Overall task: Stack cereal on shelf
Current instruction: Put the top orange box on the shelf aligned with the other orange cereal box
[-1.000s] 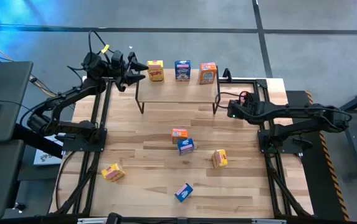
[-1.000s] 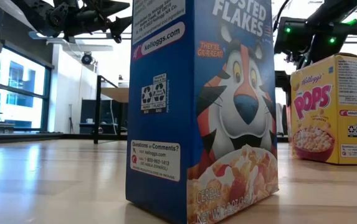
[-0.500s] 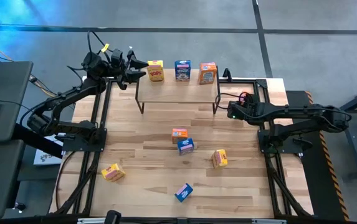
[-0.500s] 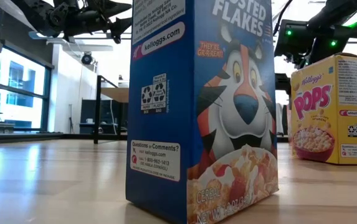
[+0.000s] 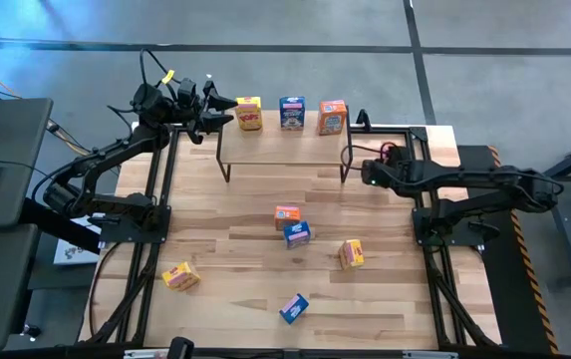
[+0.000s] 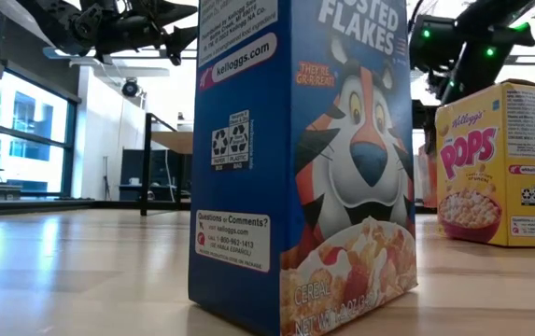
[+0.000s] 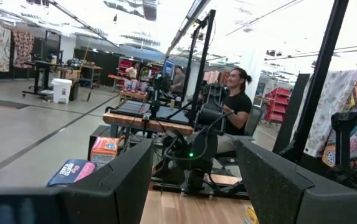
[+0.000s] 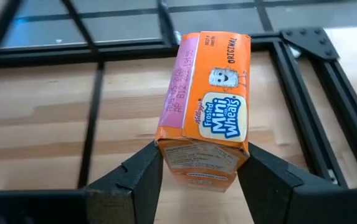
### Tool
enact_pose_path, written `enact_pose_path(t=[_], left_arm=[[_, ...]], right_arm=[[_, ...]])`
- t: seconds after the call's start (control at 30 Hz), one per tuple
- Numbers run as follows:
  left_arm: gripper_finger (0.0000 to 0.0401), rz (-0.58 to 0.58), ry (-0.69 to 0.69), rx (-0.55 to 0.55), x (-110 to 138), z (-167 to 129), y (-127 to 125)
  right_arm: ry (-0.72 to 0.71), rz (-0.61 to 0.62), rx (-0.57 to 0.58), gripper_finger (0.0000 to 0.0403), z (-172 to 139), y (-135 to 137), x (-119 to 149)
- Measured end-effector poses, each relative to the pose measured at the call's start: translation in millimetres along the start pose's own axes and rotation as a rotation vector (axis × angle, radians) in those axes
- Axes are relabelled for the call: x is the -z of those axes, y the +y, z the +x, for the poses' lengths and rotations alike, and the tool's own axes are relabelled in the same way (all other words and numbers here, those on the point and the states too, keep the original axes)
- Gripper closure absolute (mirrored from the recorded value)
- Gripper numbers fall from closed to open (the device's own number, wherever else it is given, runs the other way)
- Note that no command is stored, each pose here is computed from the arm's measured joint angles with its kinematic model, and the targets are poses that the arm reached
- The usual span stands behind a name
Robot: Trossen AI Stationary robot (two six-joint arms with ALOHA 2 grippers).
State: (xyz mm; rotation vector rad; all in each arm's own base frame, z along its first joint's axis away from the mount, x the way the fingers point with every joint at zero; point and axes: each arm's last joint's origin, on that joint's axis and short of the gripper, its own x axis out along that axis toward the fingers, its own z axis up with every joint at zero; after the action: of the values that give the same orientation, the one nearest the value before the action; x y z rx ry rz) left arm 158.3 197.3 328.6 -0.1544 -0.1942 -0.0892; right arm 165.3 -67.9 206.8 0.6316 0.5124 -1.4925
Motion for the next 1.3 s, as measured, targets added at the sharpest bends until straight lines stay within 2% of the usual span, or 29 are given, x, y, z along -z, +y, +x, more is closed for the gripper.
enact_pose_path(t=[0.4,0.7,1.1,1.3], left_arm=[[0.0178,0.000,0.000,0.000,0,0,0],[0.0178,-0.003,0.006,0.017,1,2,-2],[0.0178,-0.029,0.025,0.139,8,26,-20],[0.0178,-0.041,0.034,0.199,12,37,-30]], right_arm=[[-0.051,-0.146,-0.009,0.0221,-38,12,-46],[-0.144,-0.263,-0.110,0.0221,-79,23,-95],[-0.257,-0.371,-0.201,0.0221,-123,22,-142],[-0.256,-0.492,-0.309,0.0221,-137,22,-154]])
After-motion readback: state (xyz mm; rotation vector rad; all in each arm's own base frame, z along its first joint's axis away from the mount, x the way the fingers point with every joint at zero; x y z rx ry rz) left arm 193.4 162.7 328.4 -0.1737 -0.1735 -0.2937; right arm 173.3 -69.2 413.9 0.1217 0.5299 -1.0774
